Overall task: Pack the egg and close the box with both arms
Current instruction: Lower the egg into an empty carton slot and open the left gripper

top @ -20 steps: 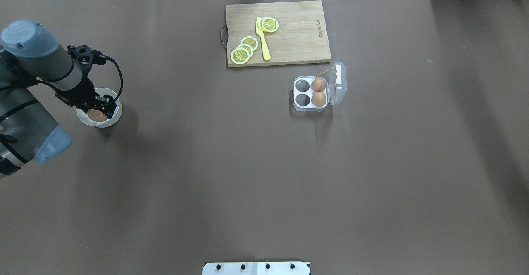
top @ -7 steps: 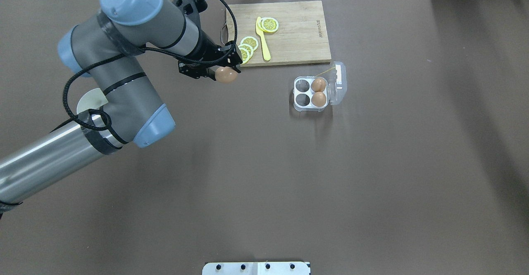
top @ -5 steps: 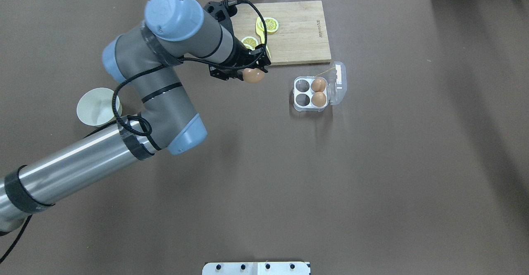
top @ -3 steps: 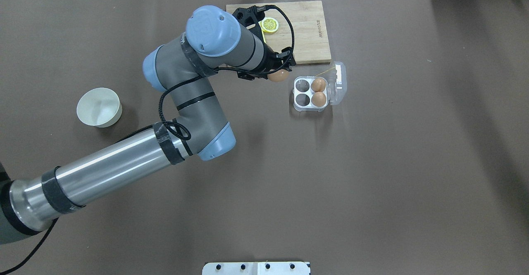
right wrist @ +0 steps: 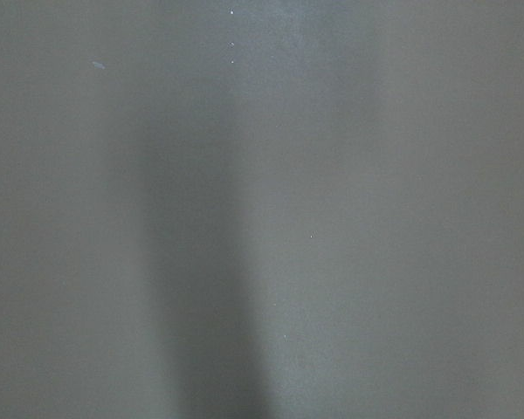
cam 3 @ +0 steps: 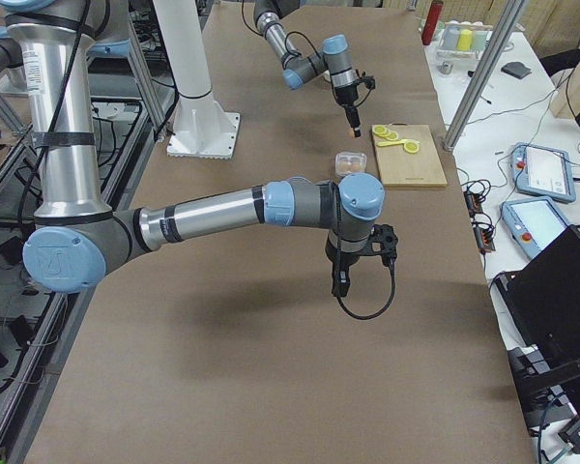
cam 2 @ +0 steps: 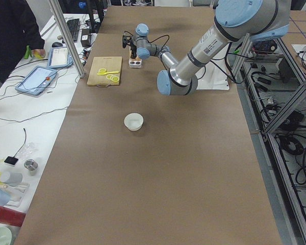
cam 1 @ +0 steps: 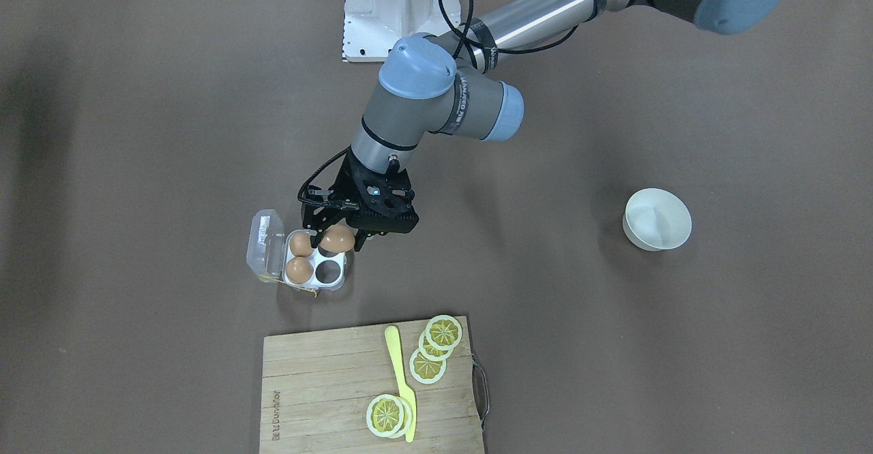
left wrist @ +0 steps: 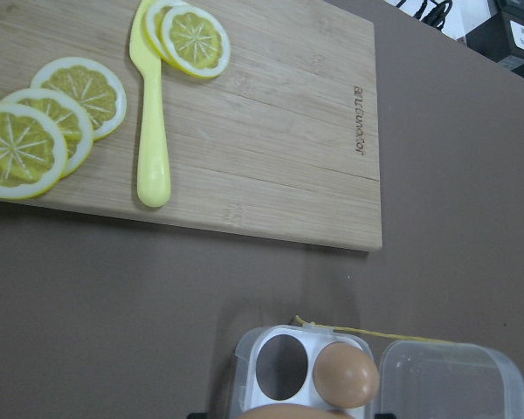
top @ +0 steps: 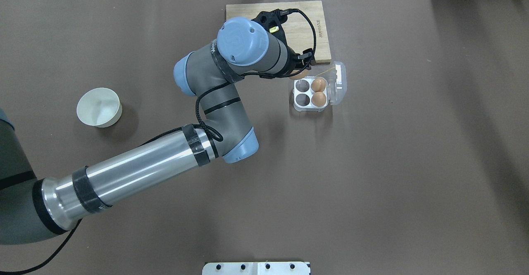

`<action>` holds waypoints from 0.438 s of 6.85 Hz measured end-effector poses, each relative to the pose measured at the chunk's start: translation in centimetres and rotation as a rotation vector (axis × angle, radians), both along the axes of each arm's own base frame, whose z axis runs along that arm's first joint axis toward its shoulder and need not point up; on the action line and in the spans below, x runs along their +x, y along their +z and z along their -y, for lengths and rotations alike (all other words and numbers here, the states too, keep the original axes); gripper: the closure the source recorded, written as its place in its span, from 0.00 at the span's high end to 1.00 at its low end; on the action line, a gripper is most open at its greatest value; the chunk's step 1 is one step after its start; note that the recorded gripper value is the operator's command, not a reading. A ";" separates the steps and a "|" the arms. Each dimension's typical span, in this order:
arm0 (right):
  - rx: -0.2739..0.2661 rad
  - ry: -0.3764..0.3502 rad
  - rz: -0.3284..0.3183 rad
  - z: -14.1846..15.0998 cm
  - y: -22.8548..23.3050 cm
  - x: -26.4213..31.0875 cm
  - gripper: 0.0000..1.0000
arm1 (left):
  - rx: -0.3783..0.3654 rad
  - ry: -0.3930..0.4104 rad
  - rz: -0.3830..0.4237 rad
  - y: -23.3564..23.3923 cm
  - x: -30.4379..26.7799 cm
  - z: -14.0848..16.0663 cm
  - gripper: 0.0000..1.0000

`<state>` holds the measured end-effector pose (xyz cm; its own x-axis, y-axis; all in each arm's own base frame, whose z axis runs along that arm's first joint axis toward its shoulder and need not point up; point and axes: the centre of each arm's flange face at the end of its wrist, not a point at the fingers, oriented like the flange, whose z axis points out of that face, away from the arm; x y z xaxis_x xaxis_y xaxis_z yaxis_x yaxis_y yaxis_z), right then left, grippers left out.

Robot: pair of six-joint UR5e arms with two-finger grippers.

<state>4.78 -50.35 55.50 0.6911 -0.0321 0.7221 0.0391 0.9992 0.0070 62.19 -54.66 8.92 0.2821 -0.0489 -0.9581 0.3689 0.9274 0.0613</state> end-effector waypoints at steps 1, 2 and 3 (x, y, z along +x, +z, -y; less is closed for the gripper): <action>-0.001 -0.003 0.000 0.0 0.0 -0.2 1.00 | 0.008 -0.011 0.006 0.1 1.3 -0.6 0.44; -0.002 -0.006 0.000 0.2 0.0 -0.4 1.00 | 0.012 -0.017 0.015 0.2 2.4 -1.2 0.44; -0.004 -0.013 0.001 0.3 -0.1 -0.8 1.00 | 0.013 -0.019 0.027 0.6 3.6 -2.1 0.44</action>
<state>3.96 -50.70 55.43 0.6898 -0.0385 0.7229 0.0523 0.9986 0.0032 65.83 -52.58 9.53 0.3069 -0.0419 -0.9508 0.3845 0.9193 0.0836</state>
